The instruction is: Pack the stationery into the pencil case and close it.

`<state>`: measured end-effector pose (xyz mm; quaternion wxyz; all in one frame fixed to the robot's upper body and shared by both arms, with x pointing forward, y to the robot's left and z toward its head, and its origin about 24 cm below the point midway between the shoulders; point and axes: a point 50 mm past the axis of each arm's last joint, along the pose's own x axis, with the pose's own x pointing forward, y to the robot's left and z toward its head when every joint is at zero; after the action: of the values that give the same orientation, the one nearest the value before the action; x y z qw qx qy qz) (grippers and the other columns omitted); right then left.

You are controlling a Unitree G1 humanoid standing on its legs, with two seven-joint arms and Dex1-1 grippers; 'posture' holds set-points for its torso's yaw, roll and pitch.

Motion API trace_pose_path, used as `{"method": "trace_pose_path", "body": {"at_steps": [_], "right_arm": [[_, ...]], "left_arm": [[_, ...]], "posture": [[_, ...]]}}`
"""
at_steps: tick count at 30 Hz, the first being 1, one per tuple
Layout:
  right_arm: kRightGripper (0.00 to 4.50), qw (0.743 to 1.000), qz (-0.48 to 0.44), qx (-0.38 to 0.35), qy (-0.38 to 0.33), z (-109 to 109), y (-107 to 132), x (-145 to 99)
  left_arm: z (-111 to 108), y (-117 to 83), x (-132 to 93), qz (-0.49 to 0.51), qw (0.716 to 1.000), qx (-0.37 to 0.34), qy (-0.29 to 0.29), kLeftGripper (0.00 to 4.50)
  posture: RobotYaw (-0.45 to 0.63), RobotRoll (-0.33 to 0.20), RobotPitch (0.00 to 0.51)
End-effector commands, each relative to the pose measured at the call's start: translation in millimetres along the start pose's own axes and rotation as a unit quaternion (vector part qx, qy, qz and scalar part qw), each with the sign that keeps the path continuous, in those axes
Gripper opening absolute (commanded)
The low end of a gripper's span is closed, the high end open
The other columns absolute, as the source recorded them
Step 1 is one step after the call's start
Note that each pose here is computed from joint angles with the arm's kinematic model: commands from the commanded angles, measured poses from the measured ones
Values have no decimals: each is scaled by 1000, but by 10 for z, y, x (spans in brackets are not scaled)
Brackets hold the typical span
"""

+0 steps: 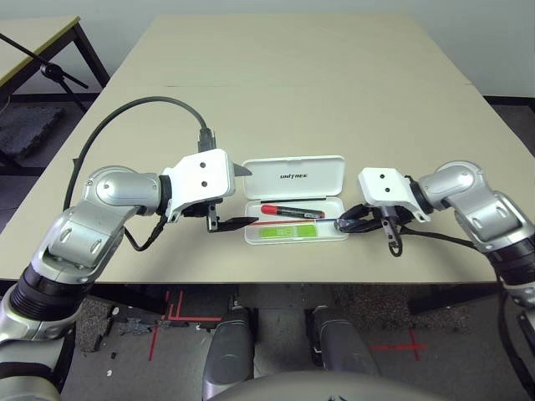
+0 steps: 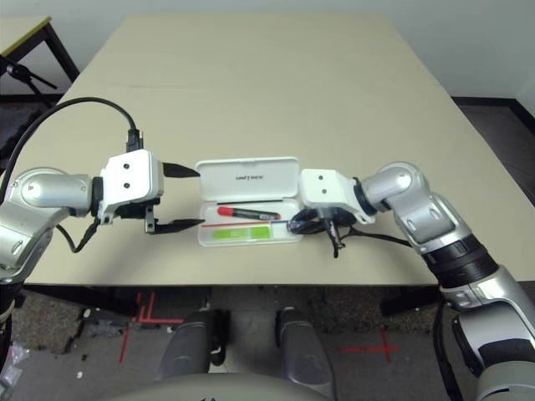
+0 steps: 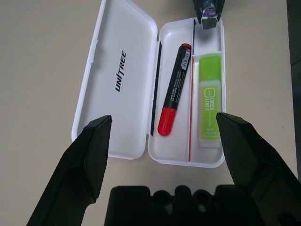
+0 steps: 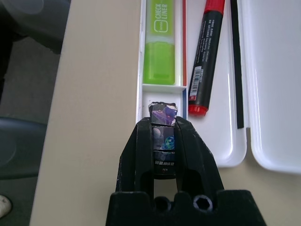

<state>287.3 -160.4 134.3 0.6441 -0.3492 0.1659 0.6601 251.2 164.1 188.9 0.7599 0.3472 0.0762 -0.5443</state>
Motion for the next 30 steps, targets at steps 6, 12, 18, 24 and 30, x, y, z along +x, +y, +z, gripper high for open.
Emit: {"method": "trace_pose_path", "body": {"at_steps": [6, 12, 18, 24, 30], "right_arm": [[341, 1000, 16, -16, 2, 30, -9, 111], [341, 1000, 19, -19, 6, 31, -13, 109], [2837, 1000, 14, -12, 8, 38, -25, 89], [4485, 999, 4, 23, -34, 130, -49, -37], [4485, 994, -31, 96, -36, 54, -100, -609]], "left_arm": [[-17, -51, 18, -3, 1000, -1, 10, 4500], [-23, -55, 16, -1, 1000, -2, 12, 4500], [-30, -54, 22, 0, 1000, -2, 12, 4500], [-50, -56, 27, -1, 1000, -3, 15, 4500], [-94, -67, 0, -2, 1000, -10, 23, 4500]], "posture": [[78, 0, 110], [79, 0, 110], [79, 0, 110], [73, 0, 108], [75, 0, 110]]}}
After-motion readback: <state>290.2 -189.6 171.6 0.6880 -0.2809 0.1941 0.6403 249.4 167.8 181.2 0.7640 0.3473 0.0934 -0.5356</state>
